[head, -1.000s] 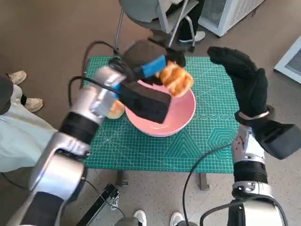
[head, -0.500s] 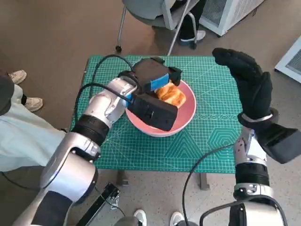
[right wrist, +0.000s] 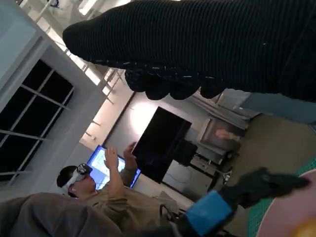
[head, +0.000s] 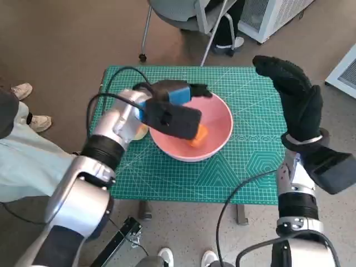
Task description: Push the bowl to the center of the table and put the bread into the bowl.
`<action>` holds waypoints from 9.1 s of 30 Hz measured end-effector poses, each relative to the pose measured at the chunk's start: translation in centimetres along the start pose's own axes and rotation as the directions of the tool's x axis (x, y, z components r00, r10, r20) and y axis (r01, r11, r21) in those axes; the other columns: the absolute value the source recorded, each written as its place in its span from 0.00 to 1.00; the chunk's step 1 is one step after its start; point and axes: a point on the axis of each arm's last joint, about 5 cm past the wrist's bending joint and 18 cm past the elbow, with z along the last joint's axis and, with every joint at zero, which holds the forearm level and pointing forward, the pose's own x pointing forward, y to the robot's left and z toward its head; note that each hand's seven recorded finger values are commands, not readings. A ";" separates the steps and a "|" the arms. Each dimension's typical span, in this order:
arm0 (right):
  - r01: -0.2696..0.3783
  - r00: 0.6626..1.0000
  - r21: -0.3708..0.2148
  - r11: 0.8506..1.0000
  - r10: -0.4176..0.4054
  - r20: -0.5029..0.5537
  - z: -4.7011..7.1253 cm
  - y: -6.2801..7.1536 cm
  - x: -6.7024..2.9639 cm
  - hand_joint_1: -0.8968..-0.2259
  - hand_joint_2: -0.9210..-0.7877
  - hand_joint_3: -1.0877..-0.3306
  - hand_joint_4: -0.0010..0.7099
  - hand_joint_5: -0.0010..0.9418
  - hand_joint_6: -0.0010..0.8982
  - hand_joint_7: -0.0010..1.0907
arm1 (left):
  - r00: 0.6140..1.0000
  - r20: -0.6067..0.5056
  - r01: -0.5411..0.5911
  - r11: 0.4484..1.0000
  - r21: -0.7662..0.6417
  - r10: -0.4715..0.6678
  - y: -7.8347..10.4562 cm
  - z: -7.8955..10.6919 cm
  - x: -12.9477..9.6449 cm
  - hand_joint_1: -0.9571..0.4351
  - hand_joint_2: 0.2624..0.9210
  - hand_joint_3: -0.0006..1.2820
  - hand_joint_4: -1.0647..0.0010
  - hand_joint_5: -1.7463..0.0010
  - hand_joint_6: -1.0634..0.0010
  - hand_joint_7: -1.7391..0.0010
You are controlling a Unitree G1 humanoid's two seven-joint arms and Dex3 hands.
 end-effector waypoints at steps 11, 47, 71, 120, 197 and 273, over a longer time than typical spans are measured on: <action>0.002 1.000 0.007 1.000 -0.002 -0.004 -0.1 0.1 -0.08 0.26 0.00 0.47 0.37 0.00 0.00 0.51 | 0.972 0.139 -0.193 0.981 0.009 0.190 4.5 -0.6 -5.5 0.60 0.82 0.00 0.95 1.00 0.81 0.93; -0.014 1.000 0.023 1.000 0.014 -0.019 -0.3 0.2 0.00 0.27 0.00 0.47 0.37 0.00 0.00 0.52 | 0.954 -0.273 -0.118 0.992 0.046 0.126 2.0 -6.5 -10.0 0.61 0.74 0.00 0.92 1.00 0.77 0.98; -0.028 1.000 0.010 1.000 0.028 -0.005 0.1 -0.2 0.01 0.27 0.00 0.47 0.37 0.00 0.00 0.52 | 0.890 -0.453 0.073 0.997 0.036 -0.049 -2.5 -8.3 -5.5 0.57 0.73 0.00 0.92 1.00 0.78 0.99; -0.038 0.999 -0.018 0.999 0.038 0.009 1.1 -0.7 -0.44 0.31 0.00 0.49 0.36 0.00 0.00 0.52 | 0.830 -0.558 0.129 0.977 0.167 -0.014 -6.6 -8.4 -3.3 0.69 1.00 0.07 0.40 0.32 0.40 0.31; -0.040 0.999 -0.030 0.999 0.041 0.013 1.2 -0.8 -0.18 0.31 0.00 0.48 0.36 0.00 0.00 0.54 | 0.981 0.101 -0.174 0.984 0.048 0.168 -1.5 -1.2 -2.1 0.51 0.86 0.01 0.94 0.98 0.69 0.96; 0.030 0.999 -0.072 0.997 -0.027 0.047 2.1 -1.0 3.25 0.36 0.00 0.44 0.36 0.00 0.00 0.56 | 0.476 0.168 -0.438 0.398 -0.806 0.863 -6.0 -3.1 -7.1 0.40 1.00 0.11 0.74 0.97 0.87 0.67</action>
